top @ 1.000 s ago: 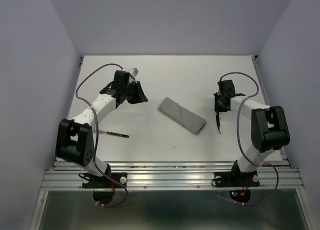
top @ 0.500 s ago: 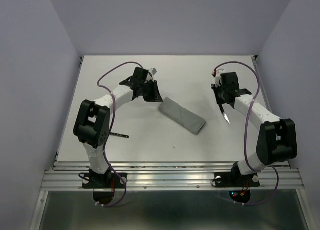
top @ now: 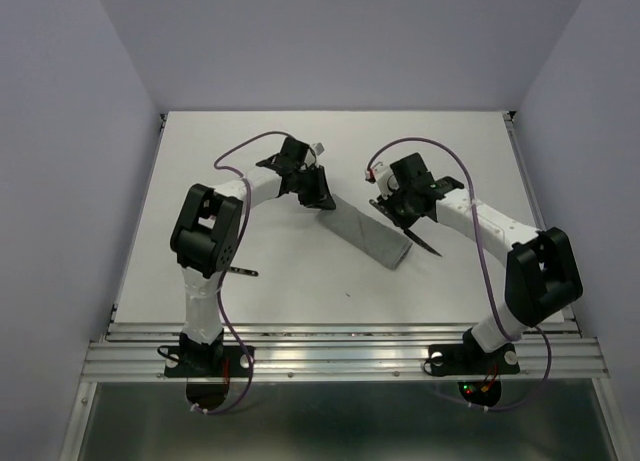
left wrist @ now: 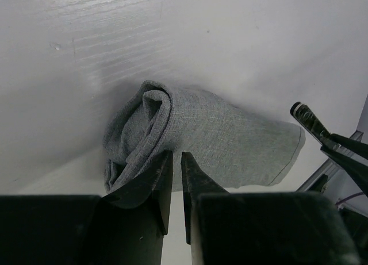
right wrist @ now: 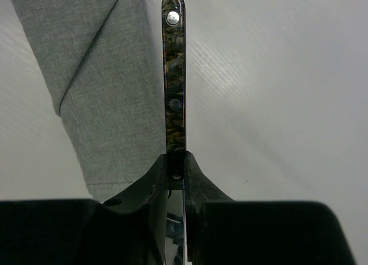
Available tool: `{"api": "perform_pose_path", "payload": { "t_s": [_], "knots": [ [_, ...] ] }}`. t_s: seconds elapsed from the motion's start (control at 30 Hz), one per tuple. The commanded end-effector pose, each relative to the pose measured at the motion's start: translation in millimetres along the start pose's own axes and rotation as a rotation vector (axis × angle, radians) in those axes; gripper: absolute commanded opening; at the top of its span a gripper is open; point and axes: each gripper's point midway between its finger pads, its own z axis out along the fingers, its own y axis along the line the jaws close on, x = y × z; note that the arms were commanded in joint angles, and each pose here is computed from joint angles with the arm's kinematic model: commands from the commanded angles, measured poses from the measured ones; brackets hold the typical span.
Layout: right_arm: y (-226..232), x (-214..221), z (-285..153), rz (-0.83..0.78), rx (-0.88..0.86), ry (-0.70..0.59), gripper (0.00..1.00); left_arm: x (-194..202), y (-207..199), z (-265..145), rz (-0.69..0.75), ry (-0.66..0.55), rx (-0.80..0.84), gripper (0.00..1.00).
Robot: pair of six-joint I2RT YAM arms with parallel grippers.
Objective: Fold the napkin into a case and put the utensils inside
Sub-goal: Stuff the knife into the folded napkin.
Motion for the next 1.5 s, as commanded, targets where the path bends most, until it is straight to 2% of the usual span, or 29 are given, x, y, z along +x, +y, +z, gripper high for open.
{"api": "perform_pose_path", "payload": {
  "t_s": [0.0,0.37,0.67,0.97,1.1,1.27,1.47],
  "knots": [
    [18.9,4.2,-1.5,-0.072,-0.050,0.051,0.01,-13.3,-15.3,3.2,0.022,-0.020,0.041,0.23],
    [42.5,21.7,12.6,-0.121,-0.092,0.134,0.01,-5.7,-1.8,13.1,0.002,0.001,0.004,0.22],
    [56.2,18.6,22.5,-0.156,-0.112,0.130,0.01,-6.2,-4.6,12.3,0.008,0.001,0.011,0.22],
    [61.4,10.0,39.5,-0.161,-0.122,0.116,0.01,-14.9,-27.4,-12.4,0.056,-0.024,0.052,0.21],
    [60.8,9.3,38.4,-0.163,-0.121,0.118,0.01,-28.2,-33.0,-33.2,0.096,-0.076,0.020,0.21],
    [56.6,6.3,32.0,-0.163,-0.100,0.104,0.01,-45.3,-13.1,-49.2,0.082,-0.129,-0.039,0.21],
    [48.6,7.8,24.0,-0.162,-0.055,0.102,0.01,-49.4,18.9,-42.1,0.035,-0.120,-0.089,0.21]
  ]
}}
